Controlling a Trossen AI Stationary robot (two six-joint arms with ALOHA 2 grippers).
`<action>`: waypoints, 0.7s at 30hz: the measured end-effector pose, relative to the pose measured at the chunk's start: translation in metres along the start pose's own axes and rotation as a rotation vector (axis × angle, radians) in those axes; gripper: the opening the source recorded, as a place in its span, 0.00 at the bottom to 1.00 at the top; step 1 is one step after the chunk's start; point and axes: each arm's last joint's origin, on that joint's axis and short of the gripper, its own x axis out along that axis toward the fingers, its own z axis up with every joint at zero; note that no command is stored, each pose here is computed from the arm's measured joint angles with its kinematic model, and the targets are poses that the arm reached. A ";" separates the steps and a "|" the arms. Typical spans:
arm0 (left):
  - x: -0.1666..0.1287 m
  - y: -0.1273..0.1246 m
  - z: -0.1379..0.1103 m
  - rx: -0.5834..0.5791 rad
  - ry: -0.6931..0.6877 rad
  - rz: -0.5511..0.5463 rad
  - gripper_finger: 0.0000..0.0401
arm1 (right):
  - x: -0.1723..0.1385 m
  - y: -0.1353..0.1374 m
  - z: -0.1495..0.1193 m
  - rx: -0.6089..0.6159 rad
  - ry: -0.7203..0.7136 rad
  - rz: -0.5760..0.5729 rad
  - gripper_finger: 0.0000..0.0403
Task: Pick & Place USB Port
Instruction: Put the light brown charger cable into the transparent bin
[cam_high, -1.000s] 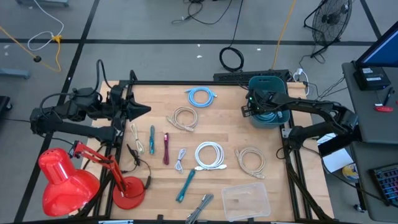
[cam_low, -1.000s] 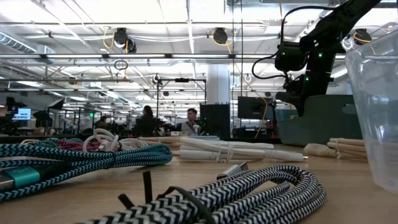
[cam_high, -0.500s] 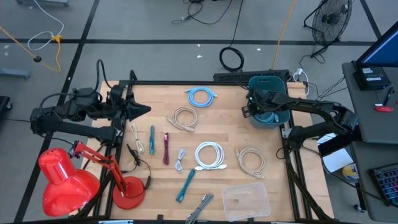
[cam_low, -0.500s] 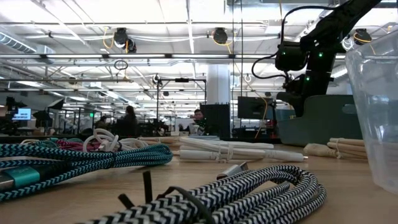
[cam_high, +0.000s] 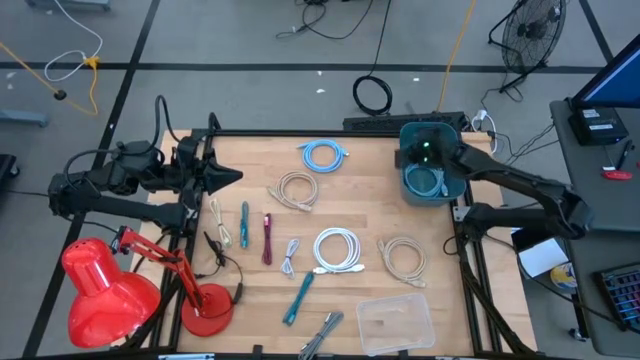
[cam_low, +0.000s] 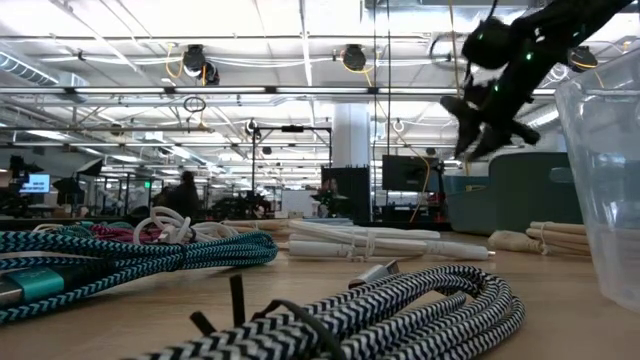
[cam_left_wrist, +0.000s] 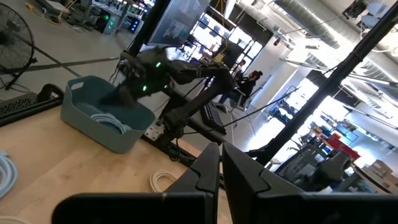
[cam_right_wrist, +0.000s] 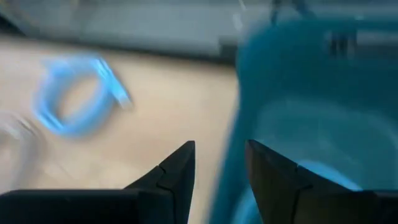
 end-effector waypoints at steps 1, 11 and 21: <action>0.000 0.000 0.000 0.001 0.000 0.000 0.05 | -0.005 0.002 0.006 0.021 -0.065 0.038 0.32; 0.000 0.001 0.000 0.004 -0.014 0.019 0.05 | -0.050 0.023 0.055 0.090 -0.609 0.401 0.30; 0.000 0.002 0.001 0.006 -0.040 0.058 0.05 | -0.072 0.041 0.064 0.251 -0.657 0.817 0.28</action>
